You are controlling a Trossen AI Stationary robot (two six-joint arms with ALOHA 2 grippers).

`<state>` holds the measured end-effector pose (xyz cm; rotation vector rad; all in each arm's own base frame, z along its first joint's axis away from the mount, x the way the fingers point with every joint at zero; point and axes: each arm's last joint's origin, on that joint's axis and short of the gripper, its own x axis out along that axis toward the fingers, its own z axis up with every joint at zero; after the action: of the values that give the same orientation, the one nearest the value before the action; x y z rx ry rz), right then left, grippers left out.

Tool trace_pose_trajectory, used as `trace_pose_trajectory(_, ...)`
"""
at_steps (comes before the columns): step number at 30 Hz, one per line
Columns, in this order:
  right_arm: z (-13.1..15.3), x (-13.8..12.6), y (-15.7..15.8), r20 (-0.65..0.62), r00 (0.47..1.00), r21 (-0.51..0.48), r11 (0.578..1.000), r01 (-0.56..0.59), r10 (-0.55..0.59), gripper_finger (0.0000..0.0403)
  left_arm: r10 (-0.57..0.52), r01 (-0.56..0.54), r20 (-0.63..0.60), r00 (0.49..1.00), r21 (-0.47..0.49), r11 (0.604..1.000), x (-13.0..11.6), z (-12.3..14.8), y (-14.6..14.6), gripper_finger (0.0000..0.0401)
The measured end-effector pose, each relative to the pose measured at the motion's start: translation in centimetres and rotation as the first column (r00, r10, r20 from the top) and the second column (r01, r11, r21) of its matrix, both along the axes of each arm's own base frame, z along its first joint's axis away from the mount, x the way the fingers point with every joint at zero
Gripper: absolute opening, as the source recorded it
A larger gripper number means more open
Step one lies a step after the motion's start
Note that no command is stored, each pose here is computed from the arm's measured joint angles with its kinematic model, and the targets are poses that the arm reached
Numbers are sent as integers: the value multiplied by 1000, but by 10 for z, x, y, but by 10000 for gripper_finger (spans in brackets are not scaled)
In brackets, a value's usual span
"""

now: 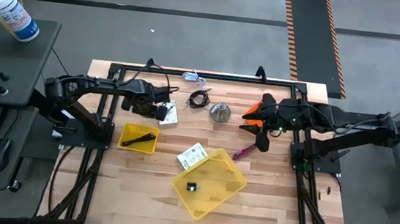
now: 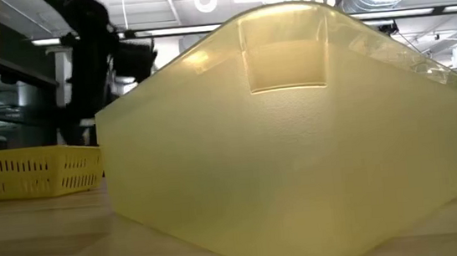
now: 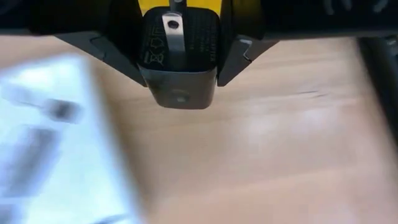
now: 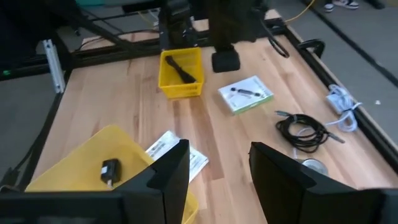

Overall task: Pick and place items into bin
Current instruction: Put the black charger adapter into the right yellow bin

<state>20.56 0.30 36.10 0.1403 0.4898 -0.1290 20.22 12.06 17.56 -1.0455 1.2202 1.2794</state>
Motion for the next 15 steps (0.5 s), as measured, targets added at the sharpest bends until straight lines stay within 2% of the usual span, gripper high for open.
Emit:
trace_pose_trajectory(5, 7, -10, -9, 38, 997, -17, 998, 64, -63, 160, -123, 116, 143, 982, 57, 992, 38, 37, -18, 130)
trace_pose_trajectory(9, 11, -17, -17, 64, 992, -13, 994, 110, -109, 162, -210, 183, 283, 936, 119, 976, 68, 71, -45, 153)
trace_pose_trajectory(12, 11, -18, -22, 64, 987, 9, 990, 144, -145, 160, -294, 236, 429, 854, 185, 954, 91, 94, -69, 155)
trace_pose_trajectory(15, 10, -16, -25, 58, 984, 24, 985, 169, -170, 157, -373, 273, 574, 729, 256, 927, 110, 111, -95, 145)
